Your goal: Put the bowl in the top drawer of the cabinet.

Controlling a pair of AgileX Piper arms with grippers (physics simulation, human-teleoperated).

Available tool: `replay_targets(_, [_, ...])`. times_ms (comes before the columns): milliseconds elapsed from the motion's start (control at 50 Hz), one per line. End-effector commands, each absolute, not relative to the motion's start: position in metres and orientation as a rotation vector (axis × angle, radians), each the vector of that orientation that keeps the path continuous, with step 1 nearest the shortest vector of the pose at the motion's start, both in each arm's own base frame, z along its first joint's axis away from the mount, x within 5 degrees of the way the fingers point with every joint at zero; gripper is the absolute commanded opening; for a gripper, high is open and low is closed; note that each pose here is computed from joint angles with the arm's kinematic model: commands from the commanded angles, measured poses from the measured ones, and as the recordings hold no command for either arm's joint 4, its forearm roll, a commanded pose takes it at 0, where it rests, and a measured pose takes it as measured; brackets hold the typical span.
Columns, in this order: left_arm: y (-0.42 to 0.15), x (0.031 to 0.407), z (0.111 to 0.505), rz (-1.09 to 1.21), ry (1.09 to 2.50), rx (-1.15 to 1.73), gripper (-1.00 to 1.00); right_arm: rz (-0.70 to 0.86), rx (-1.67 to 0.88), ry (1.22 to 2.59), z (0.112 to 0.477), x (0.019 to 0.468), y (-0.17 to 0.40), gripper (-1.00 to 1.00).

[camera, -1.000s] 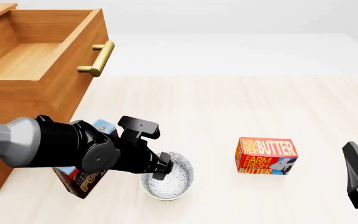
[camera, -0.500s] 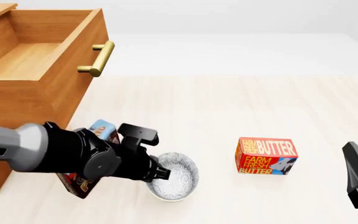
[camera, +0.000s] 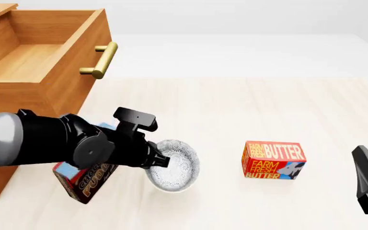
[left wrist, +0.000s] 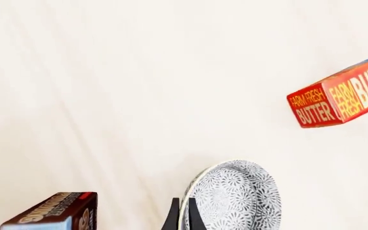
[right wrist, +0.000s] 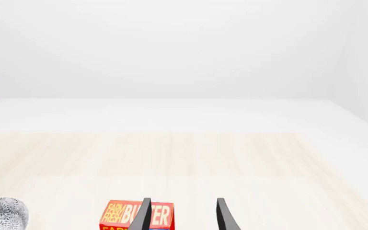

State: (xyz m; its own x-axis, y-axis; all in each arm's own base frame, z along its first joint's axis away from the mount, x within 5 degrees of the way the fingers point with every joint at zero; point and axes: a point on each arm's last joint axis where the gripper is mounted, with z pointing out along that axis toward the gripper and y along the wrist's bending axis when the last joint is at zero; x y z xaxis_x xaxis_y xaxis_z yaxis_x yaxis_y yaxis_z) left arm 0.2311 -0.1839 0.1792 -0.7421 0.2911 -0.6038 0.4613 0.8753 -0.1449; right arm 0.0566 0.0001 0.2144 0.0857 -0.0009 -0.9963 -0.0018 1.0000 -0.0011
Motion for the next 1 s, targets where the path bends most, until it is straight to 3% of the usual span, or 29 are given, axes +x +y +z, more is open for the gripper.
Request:
replay_targets(20, [-0.175,0.239,0.202,-0.376,2.405,0.517,-1.0,0.001,-0.002,1.485,0.214,0.057,0.0,1.0])
replay_targets(1000, [-0.169,0.222,0.293,-0.368,2.185,0.684,-1.0,0.001,-0.002,1.485,0.214,0.057,0.0,1.0])
